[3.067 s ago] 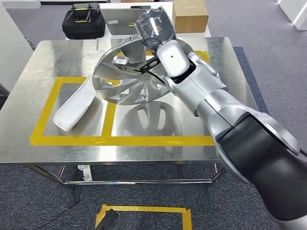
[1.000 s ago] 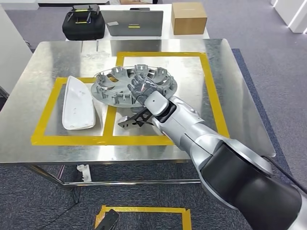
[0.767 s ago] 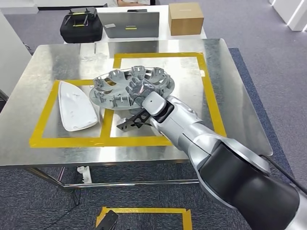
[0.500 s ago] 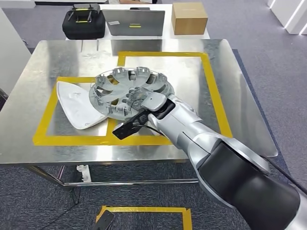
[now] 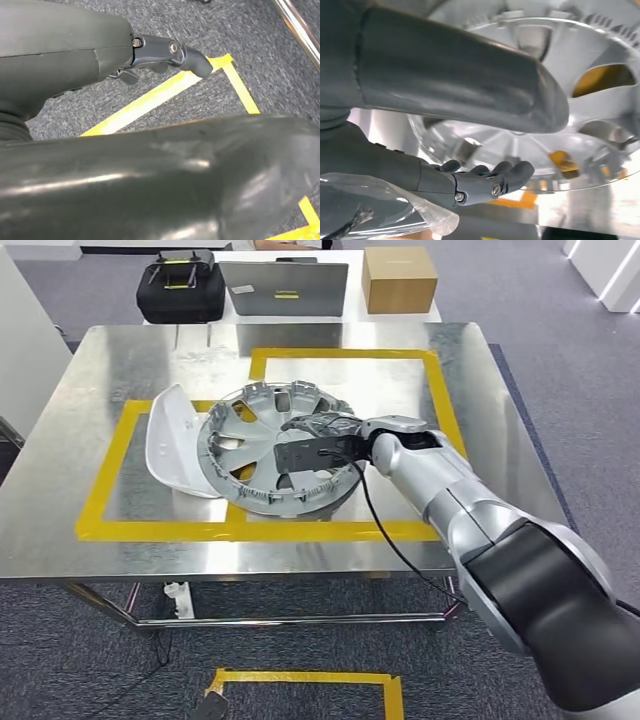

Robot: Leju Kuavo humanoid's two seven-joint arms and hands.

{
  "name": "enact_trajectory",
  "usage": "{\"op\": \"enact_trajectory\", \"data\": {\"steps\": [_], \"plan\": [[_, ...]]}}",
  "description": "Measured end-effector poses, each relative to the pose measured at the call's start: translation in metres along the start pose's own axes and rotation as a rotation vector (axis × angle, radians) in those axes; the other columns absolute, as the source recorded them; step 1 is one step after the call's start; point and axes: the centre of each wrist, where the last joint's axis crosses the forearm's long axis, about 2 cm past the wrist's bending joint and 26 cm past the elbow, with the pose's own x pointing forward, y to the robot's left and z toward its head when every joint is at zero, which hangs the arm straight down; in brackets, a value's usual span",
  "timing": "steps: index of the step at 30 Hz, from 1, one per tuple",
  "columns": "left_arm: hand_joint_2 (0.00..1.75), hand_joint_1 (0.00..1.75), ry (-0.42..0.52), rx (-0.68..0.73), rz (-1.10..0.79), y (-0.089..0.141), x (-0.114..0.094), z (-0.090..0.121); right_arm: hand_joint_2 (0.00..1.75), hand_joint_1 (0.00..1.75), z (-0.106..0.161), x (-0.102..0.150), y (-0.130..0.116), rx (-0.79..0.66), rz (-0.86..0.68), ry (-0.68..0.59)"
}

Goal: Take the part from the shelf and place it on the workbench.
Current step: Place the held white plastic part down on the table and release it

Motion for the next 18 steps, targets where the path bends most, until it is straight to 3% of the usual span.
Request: {"op": "enact_trajectory", "data": {"steps": [18], "plan": [[0.00, 0.00, 0.008, 0.010, 0.000, 0.0046, -0.0045, 0.0003, 0.00, 0.00, 0.0056, -0.0116, 0.0071, -0.039, -0.072, -0.025]]}}
